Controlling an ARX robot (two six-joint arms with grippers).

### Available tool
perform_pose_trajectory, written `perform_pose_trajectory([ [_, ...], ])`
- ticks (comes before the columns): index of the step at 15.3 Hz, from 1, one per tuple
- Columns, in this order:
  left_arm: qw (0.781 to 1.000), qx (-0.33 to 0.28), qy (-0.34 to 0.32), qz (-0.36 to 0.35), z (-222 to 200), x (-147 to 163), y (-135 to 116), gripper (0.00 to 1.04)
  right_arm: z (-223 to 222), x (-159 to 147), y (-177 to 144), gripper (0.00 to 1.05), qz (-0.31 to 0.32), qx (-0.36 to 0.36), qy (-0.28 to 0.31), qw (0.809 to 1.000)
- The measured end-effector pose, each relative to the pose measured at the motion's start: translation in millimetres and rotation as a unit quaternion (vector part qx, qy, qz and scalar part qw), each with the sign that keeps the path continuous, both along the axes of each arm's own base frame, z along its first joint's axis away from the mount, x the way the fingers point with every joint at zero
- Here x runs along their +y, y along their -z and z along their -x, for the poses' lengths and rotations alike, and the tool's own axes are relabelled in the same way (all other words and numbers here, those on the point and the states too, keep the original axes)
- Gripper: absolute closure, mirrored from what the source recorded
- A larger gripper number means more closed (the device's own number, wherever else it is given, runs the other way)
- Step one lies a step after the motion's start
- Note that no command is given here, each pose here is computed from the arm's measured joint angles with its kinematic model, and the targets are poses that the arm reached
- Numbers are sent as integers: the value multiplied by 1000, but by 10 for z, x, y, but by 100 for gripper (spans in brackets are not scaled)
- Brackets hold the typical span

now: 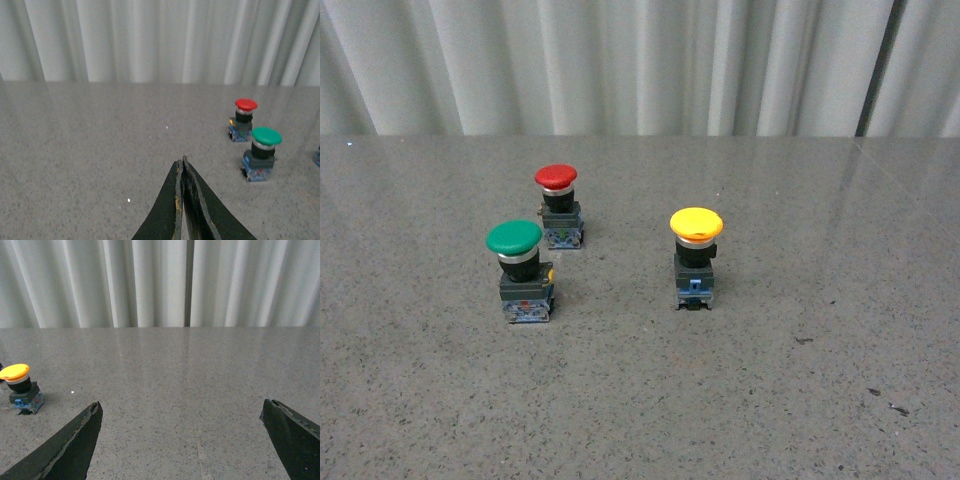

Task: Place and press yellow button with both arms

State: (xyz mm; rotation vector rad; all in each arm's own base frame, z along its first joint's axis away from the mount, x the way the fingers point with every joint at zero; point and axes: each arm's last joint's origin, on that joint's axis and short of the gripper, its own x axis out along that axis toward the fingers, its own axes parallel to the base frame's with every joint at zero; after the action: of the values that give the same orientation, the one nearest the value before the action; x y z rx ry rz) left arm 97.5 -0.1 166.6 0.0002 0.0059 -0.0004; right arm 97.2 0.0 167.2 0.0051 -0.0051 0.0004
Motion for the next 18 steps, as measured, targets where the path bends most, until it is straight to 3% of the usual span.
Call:
perform_pose_trajectory([
  [2,1000,-5,0,0,0,0,-10,103,0,0,2,7,0,1,0,1000],
  [3,1000,-2,0,0,0,0,-5,98,0,0,0,7,0,0,0,1000],
  [8,1000,-3,0,0,0,0,-6,43,-1,0,9,7,-2,7,-4,1000],
  [10,1000,-3,-1,0,0,0,-7,22,-144,53,-133,7,-40,57,-87,994],
  [11,1000,-3,0,0,0,0,-7,9,-277,155,-399,7,-39,29,-131,990],
  [12,1000,-3,0,0,0,0,-7,7,-688,392,-882,7,-37,-20,-166,985],
  [13,1000,-3,0,0,0,0,-7,7,-1135,700,-905,7,-33,30,-197,979],
  [14,1000,-3,0,0,0,0,-7,7,-1758,1341,-711,7,-9,119,-227,967],
  [18,1000,-3,0,0,0,0,-6,7,-1926,1651,-416,38,22,178,-233,956],
])
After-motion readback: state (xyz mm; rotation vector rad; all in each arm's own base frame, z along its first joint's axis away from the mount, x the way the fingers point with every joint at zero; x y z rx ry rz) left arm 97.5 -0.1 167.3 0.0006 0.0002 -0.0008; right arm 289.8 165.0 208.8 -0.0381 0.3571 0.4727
